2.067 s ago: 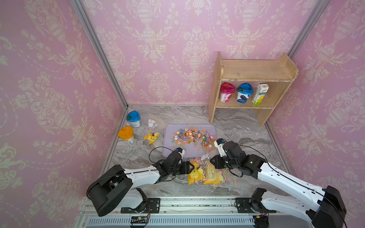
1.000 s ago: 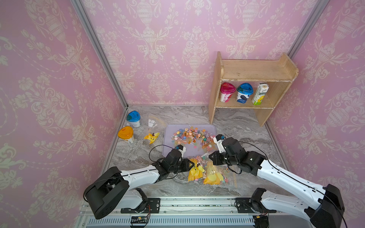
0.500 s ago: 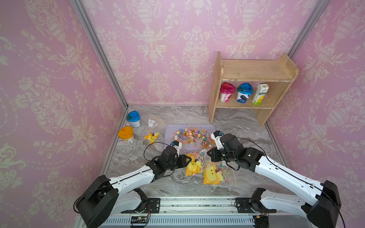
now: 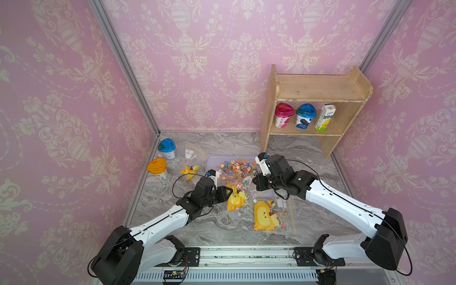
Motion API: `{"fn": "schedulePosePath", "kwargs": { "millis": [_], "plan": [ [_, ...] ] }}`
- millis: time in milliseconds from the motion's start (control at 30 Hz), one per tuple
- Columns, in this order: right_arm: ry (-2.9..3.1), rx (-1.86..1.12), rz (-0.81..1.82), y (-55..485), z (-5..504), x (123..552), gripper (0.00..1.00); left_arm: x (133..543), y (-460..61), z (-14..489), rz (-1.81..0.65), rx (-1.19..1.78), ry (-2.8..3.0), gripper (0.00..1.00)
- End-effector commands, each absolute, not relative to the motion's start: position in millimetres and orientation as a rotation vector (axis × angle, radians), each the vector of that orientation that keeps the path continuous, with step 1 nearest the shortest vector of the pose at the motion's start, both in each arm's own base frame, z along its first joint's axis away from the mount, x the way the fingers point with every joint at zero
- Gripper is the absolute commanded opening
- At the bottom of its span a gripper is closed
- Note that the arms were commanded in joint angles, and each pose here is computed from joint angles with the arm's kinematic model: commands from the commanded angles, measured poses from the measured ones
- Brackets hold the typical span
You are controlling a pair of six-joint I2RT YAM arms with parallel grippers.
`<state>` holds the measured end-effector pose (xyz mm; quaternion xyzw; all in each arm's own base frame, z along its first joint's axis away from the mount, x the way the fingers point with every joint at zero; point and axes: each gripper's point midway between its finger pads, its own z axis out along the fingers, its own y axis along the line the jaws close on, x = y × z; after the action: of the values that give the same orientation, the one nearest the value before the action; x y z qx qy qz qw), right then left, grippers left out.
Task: Pour candies out of the ziploc bag
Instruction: 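Pick up the ziploc bag from the center of the board, then pour the candies out of the ziploc bag onto the tray.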
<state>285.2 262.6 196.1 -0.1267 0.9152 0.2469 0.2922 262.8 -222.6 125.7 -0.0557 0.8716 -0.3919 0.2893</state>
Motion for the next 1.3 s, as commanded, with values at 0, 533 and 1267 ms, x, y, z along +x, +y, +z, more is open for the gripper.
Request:
{"fn": "schedulePosePath", "kwargs": {
  "millis": [0,533,1267],
  "plan": [
    [2.405,-0.374,0.658,264.5,209.9,296.2,0.00,285.2,-220.6,159.5,-1.026,-0.101,2.218,0.00],
    [2.449,-0.326,0.652,264.8,190.9,321.9,0.01,333.2,-209.7,174.5,-0.978,-0.116,2.195,0.00],
    [2.490,-0.291,0.632,255.6,167.0,319.4,0.01,355.4,-202.7,198.1,-0.953,-0.116,2.153,0.00]
  ]
}}
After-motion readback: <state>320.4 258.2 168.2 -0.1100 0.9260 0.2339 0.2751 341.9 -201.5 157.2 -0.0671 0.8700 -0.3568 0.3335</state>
